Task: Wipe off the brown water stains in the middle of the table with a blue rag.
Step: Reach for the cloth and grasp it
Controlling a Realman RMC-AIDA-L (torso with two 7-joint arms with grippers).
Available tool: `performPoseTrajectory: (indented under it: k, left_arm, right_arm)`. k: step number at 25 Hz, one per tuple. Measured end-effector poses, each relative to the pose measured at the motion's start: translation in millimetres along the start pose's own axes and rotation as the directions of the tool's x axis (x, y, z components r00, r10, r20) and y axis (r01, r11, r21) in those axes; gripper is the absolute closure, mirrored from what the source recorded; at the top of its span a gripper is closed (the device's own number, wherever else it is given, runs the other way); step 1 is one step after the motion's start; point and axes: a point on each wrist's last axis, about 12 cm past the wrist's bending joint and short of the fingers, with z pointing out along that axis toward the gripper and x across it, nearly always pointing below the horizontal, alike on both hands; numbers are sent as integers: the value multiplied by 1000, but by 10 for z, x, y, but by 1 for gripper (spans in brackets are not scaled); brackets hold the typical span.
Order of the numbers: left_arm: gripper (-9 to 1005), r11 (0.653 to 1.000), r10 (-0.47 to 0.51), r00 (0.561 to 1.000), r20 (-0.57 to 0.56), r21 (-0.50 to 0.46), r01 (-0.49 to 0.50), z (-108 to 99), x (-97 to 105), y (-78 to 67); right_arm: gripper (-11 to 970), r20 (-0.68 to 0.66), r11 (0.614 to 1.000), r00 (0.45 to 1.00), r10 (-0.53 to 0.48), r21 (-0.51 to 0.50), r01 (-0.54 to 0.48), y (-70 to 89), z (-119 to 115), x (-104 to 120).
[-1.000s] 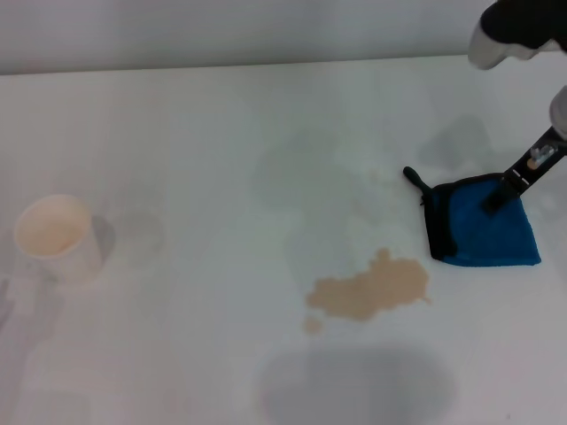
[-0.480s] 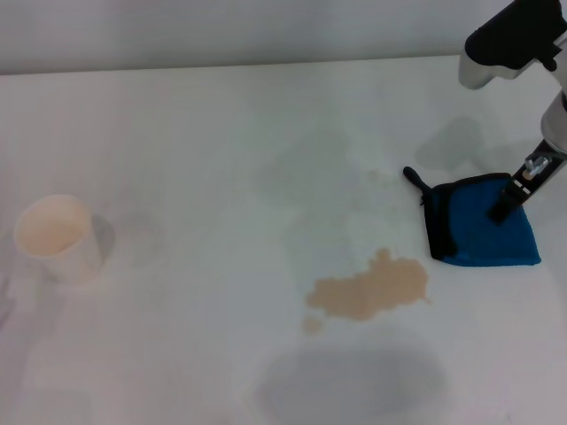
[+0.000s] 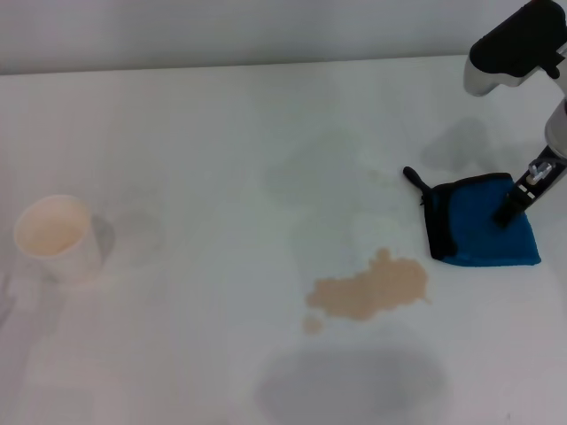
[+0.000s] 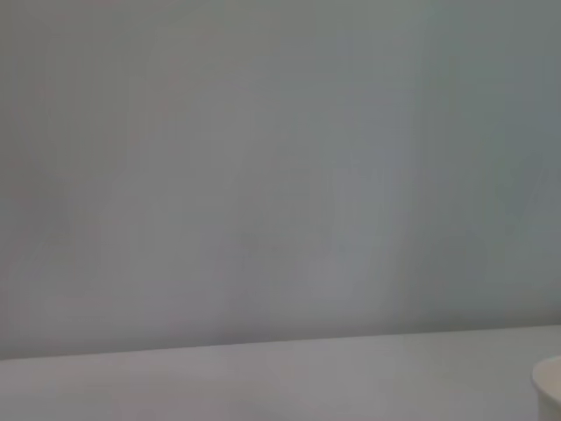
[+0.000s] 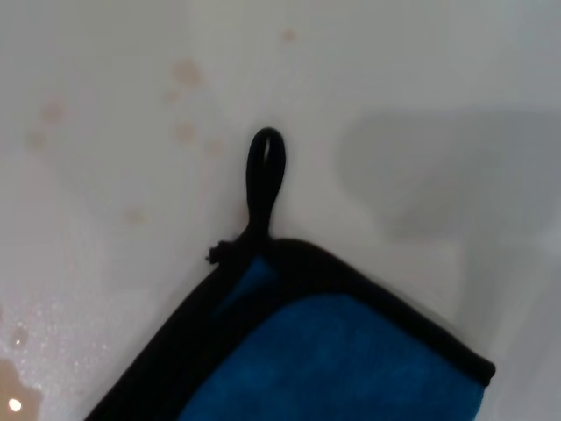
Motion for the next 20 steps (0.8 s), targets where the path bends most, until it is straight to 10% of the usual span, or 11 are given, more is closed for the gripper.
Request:
performPoseTrajectory:
  k: [20]
  left_arm:
    - [113,1000,1,1000,10,6,-1,15,-15,-5]
  right_arm:
    - [340,-43,1000,999,11,20,-10,-2,113,27]
